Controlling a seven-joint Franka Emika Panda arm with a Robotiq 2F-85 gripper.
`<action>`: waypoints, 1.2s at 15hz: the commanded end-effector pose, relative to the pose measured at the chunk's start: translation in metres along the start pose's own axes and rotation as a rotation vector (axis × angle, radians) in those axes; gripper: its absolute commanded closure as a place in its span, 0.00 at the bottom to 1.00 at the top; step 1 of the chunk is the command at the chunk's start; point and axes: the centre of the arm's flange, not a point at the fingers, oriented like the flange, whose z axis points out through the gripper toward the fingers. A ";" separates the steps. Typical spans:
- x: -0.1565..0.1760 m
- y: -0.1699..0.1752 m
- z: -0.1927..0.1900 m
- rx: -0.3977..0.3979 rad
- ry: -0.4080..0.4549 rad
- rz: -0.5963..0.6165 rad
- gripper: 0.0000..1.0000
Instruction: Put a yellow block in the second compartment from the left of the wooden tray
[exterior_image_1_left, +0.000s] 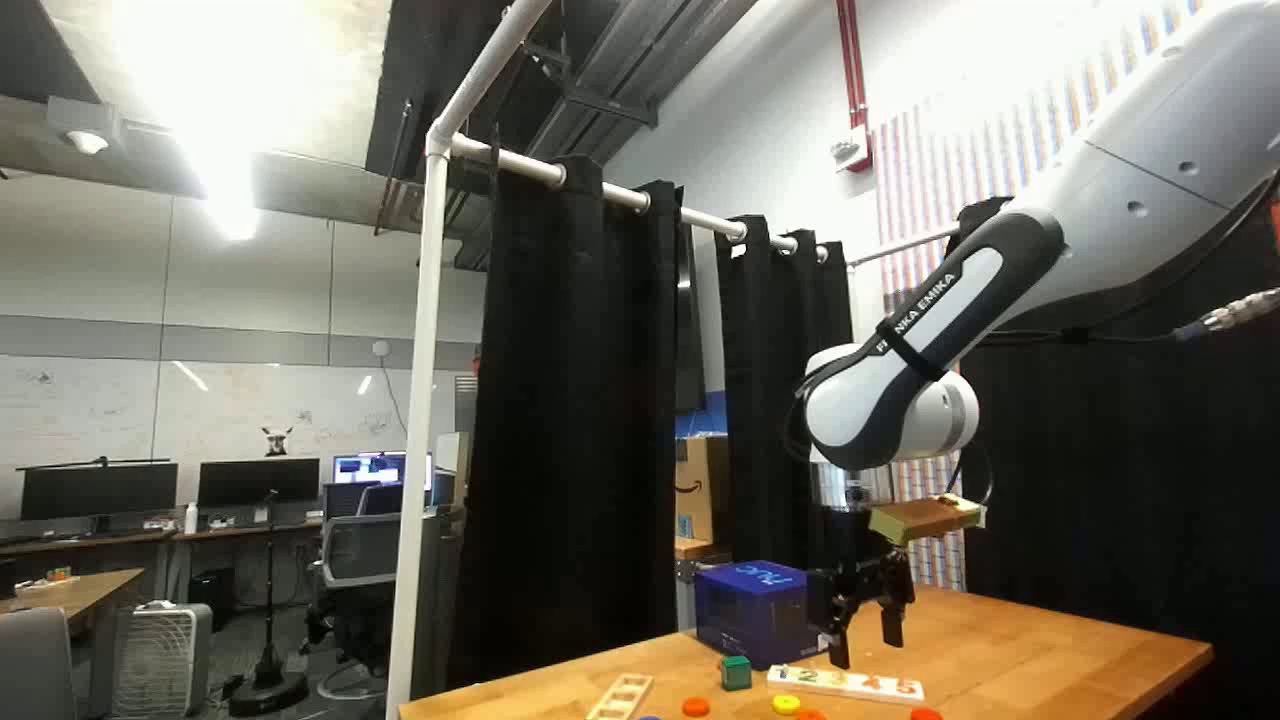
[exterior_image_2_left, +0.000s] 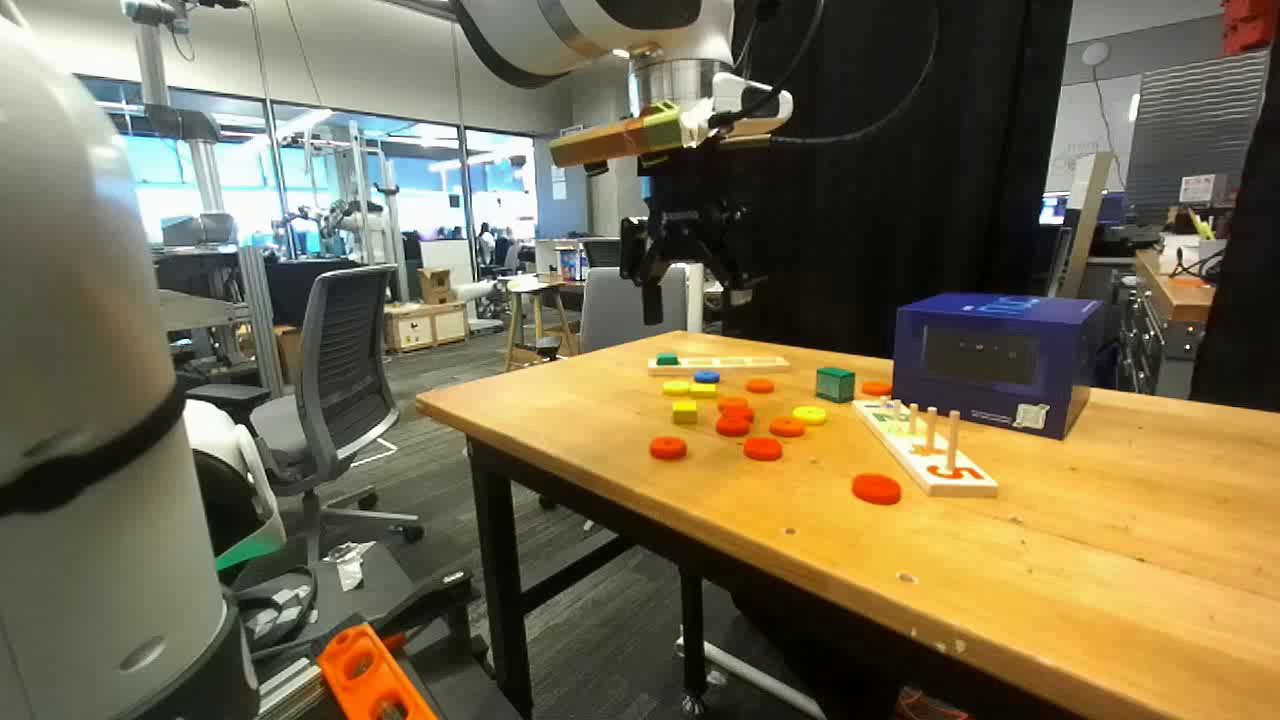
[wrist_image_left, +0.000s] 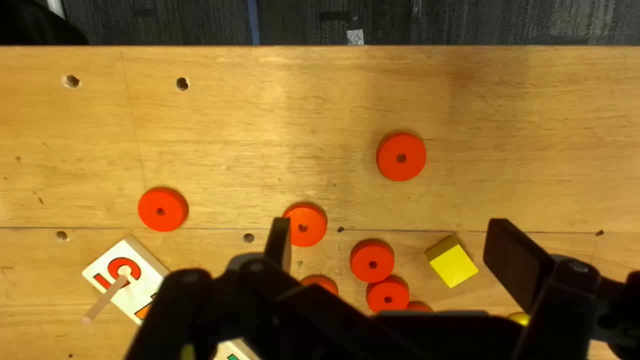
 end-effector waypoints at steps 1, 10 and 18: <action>0.000 0.000 0.000 0.000 0.001 0.000 0.00; 0.003 -0.001 0.002 0.009 -0.001 -0.028 0.00; 0.034 -0.051 0.019 0.008 -0.022 -0.364 0.00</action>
